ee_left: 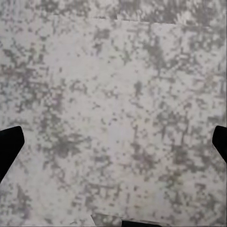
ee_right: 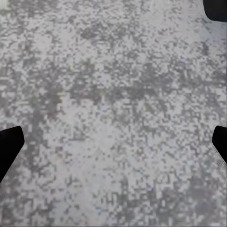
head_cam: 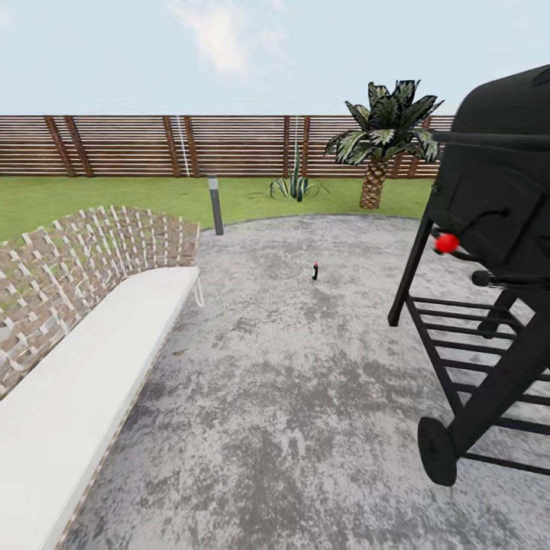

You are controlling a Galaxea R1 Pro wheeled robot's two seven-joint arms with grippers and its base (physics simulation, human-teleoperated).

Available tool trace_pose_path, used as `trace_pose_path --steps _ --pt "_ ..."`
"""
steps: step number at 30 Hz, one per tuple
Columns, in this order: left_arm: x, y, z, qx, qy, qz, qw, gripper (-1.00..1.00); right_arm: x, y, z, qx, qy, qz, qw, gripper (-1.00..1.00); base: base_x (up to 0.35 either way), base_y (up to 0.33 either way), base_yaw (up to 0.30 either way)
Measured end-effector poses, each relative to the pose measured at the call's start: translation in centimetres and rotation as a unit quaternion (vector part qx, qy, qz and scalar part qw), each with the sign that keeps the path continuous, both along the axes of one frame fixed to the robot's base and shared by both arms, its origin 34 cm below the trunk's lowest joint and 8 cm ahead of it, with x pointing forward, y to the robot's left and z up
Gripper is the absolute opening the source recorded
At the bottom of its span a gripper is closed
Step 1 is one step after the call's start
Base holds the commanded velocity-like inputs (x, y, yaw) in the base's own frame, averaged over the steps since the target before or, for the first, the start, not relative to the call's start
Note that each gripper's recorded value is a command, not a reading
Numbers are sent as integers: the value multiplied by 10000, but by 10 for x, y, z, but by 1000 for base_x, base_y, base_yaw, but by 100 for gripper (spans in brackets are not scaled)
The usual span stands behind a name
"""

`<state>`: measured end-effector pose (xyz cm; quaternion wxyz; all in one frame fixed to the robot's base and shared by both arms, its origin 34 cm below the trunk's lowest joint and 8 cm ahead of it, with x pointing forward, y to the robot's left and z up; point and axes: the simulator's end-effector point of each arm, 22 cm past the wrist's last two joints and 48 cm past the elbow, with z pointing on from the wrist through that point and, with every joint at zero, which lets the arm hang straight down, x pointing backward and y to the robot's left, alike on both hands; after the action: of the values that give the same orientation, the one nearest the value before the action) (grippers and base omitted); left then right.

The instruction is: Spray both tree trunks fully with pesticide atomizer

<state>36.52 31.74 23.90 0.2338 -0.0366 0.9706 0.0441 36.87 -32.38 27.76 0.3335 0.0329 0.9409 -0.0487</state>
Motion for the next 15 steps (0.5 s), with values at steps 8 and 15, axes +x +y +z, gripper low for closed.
trace_pose_path --steps 8,15 --pt "0 0 0 0 0 0 10000 100 0 0 0 -3 2 -3 10000 100 339 0 0" --pt "0 0 0 0 0 0 10000 100 1 -1 1 -7 -20 -24 10000 100 339 0 0"
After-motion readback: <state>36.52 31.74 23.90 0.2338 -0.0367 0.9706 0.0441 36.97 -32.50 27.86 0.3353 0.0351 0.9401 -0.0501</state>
